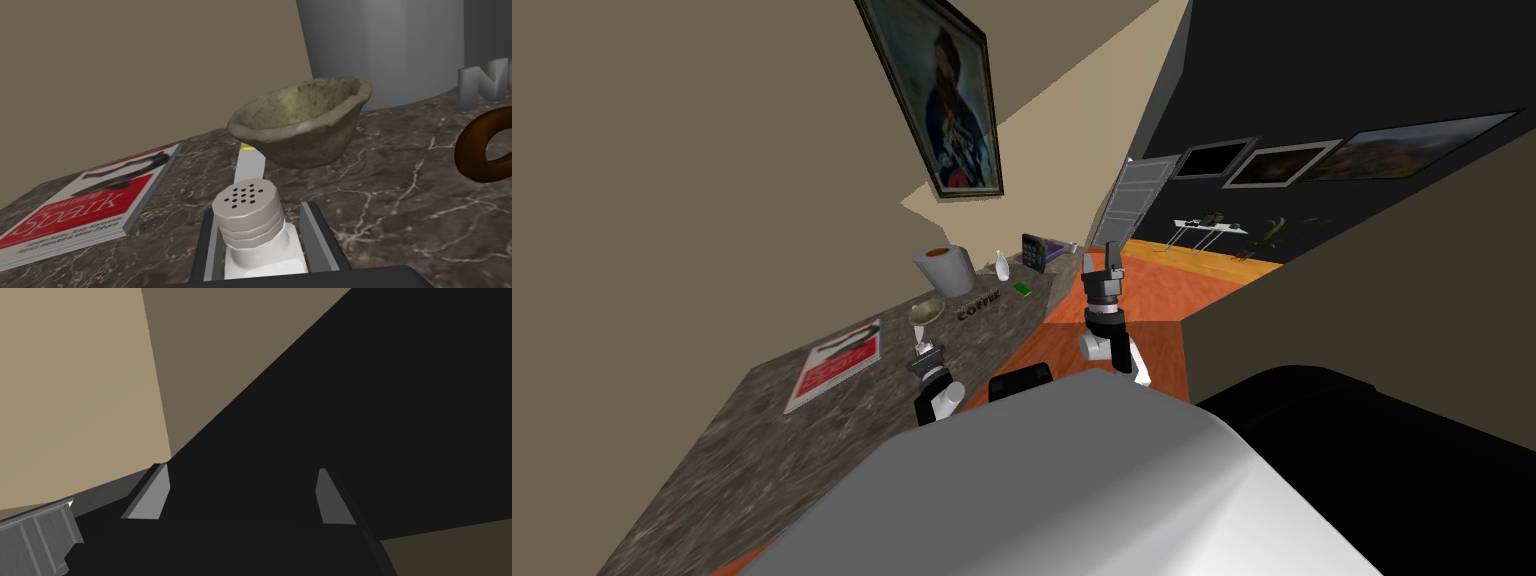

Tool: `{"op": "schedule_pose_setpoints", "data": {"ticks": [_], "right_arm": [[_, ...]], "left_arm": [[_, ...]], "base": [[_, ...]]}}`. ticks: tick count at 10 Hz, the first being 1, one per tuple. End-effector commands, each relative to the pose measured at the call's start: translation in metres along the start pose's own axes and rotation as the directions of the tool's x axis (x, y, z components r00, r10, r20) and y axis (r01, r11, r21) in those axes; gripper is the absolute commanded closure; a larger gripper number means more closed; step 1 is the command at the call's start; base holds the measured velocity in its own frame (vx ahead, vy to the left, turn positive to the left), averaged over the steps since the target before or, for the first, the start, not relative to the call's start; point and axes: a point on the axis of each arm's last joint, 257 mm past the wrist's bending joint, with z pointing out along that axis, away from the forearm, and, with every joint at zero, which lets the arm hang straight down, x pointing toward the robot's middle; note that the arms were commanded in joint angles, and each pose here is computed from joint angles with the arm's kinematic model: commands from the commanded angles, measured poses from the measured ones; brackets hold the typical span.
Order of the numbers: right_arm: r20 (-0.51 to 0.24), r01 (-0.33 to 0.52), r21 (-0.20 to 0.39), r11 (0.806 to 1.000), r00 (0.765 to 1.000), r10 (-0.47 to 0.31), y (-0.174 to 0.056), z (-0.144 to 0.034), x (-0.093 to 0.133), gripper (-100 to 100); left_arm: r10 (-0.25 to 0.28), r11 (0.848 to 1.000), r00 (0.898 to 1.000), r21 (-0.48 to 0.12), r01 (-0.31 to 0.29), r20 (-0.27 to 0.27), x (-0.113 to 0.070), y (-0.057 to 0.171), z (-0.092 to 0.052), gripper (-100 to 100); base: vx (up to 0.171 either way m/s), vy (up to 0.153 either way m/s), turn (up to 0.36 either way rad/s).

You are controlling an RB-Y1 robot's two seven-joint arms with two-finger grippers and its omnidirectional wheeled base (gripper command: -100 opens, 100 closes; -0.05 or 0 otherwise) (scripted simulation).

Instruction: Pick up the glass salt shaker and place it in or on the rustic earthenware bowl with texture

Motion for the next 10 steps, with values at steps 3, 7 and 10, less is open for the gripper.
{"op": "schedule_pose_setpoints", "data": {"ticks": [3, 7, 10], "right_arm": [[0.000, 0.000, 0.000, 1.000, 1.000, 0.000, 0.000, 0.000, 0.000, 0], [0.000, 0.000, 0.000, 1.000, 1.000, 0.000, 0.000, 0.000, 0.000, 0], [0.000, 0.000, 0.000, 1.000, 1.000, 0.000, 0.000, 0.000, 0.000, 0]], "left_arm": [[0.003, 1.000, 1.000, 0.000, -0.003, -0.003, -0.001, 0.001, -0.004, 100], [0.054, 0.998, 0.997, -0.010, -0.055, -0.051, 0.010, -0.021, 0.018, 100], [0.078, 0.997, 0.993, -0.006, -0.079, -0.088, 0.024, -0.041, 0.044, 100]], "base": [[-0.011, 0.000, -0.009], [-0.016, -0.048, 0.018], [-0.035, -0.110, 0.040]]}}
